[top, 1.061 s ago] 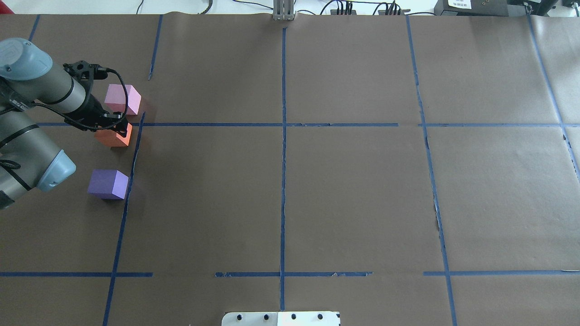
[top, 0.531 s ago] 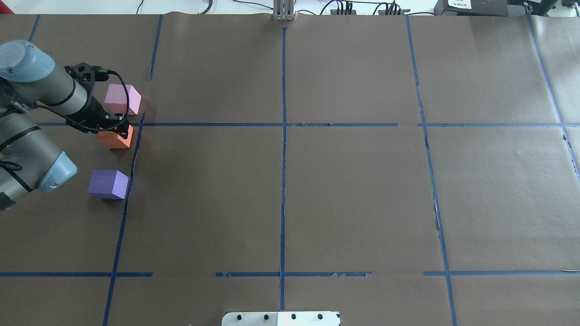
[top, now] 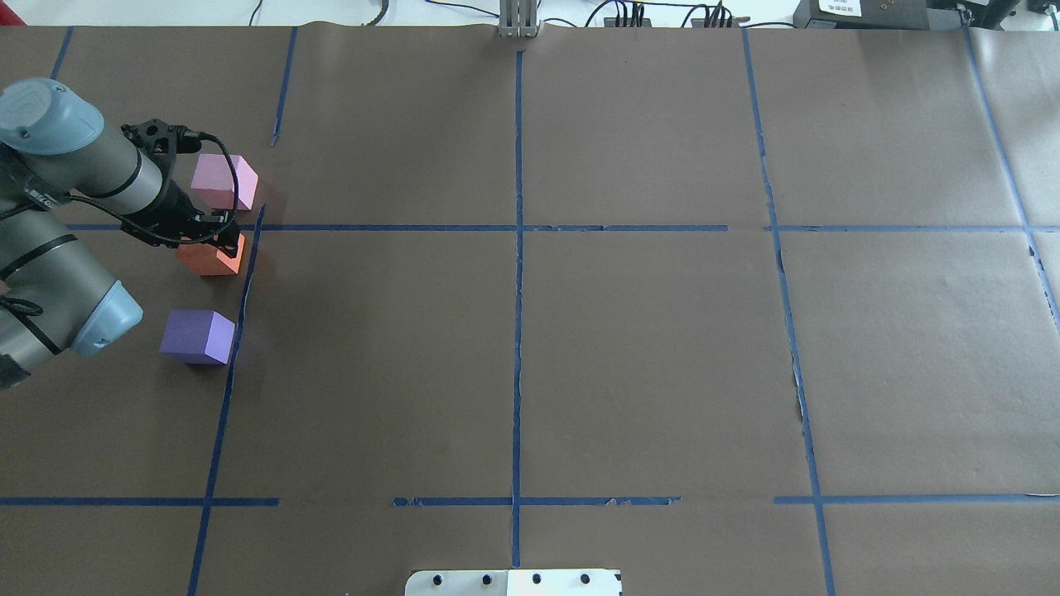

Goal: Arrange blocks in a line
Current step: 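Lower the orange cube between the pink and purple cubes, aligning them, then open the left gripper and lift it away from the cubes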

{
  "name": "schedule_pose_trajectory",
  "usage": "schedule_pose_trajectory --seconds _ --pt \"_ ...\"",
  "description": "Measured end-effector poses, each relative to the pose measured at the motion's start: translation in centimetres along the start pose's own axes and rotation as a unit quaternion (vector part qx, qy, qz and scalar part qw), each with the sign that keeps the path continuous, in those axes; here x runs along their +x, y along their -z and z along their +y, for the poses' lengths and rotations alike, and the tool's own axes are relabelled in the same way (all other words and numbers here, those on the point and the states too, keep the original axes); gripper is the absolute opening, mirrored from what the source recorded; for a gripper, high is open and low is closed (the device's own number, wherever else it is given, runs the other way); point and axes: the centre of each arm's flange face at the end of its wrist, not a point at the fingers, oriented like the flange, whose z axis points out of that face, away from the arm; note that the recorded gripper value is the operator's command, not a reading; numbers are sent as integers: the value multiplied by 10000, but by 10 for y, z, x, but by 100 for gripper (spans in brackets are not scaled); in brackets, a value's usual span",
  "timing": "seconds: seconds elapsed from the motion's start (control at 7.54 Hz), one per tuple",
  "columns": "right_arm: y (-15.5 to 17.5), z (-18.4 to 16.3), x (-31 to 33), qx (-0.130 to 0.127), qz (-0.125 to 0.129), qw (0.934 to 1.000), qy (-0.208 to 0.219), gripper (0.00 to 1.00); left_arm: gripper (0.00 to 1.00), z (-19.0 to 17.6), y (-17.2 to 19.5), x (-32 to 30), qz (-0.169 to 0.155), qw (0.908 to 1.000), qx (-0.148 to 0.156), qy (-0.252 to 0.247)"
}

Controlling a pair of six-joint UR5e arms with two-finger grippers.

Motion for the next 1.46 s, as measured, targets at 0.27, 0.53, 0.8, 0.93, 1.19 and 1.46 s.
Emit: schedule_pose_trajectory --seconds 0.27,0.53,0.8,0.93,1.19,1.46 --pt "0 0 0 0 0 10000 0 100 100 1 2 2 9 10000 11 -42" --pt "0 0 0 1 0 10000 1 100 100 10 31 15 156 9990 220 -347" --pt "0 0 0 -2 0 10000 -2 100 100 21 74 7 213 9978 458 -425" --pt "0 0 0 -2 0 10000 -2 100 100 20 95 2 205 9975 569 -368" --pt "0 0 0 -2 0 10000 -2 100 100 19 117 -3 169 9970 664 -359" --pt "0 0 0 -2 0 10000 -2 100 99 12 140 -52 -29 9934 814 -807"
